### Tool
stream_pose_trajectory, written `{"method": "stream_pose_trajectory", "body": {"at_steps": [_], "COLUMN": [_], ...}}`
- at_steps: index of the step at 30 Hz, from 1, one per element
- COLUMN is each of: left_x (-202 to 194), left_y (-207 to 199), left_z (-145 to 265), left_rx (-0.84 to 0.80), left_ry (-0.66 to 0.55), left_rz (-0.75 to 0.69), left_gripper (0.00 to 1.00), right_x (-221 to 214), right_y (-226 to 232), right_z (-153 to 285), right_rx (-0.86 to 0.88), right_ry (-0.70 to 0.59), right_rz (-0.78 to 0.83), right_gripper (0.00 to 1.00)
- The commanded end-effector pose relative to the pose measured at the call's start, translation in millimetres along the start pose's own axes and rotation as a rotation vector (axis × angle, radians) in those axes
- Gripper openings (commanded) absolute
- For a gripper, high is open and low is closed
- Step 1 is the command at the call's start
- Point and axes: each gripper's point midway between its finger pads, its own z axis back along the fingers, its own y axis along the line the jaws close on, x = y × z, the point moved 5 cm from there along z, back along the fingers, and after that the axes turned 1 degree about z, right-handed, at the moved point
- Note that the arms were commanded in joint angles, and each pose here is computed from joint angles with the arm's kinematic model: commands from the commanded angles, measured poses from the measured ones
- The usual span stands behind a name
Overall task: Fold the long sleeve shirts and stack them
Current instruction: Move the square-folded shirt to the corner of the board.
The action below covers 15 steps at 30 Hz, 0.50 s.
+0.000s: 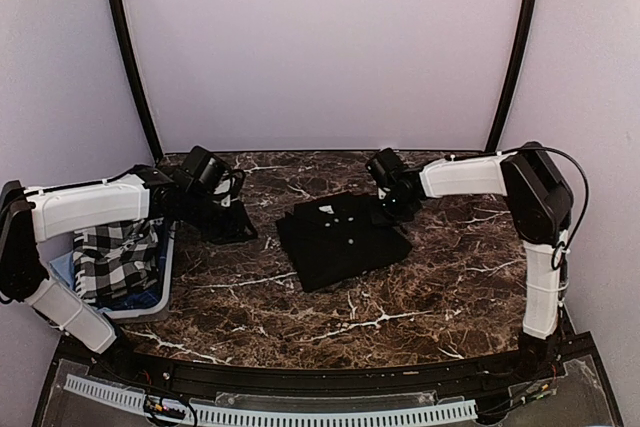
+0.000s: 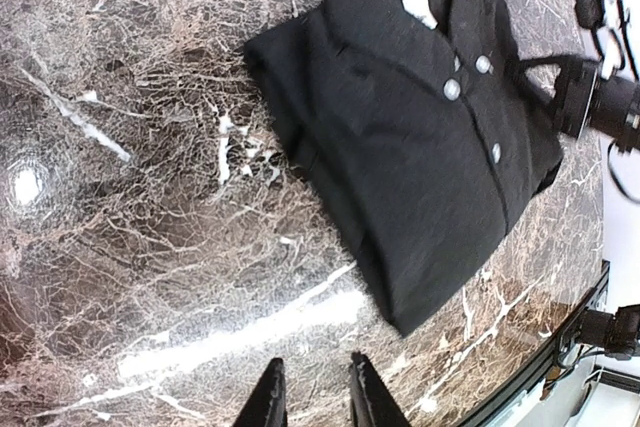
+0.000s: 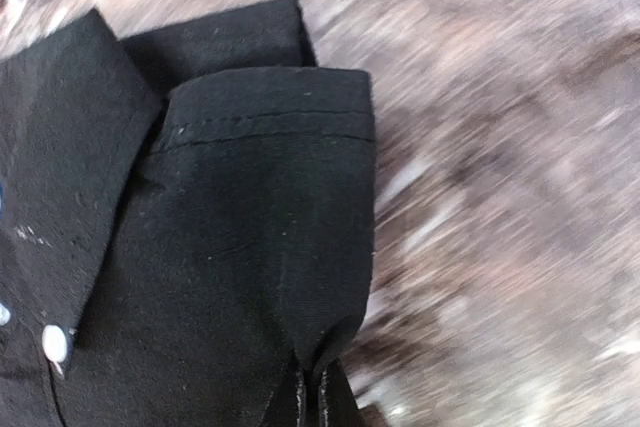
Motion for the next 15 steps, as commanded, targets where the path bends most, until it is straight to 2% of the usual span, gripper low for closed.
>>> {"method": "stream_pose_trajectory", "body": {"at_steps": [1,15], "left_x": [5.1,3.5], "left_y": [-4.0,-7.9], "left_z": [5.5,5.8], "left_rx": [0.004,-0.026], "left_ry": [0.001,0.015], "left_rz": [-0.034,-0.05], "left_gripper": [0.21,0.2], "right_x": [40.5,117.2], "right_y": [-31.1,-170.4], "right_z": [7.0,19.3], "right_rx": [-0.114,-0.364], "right_ry": [-0.084,-0.173], "right_rz": [0.034,0.017], "right_gripper": [0.0,0.0]}}
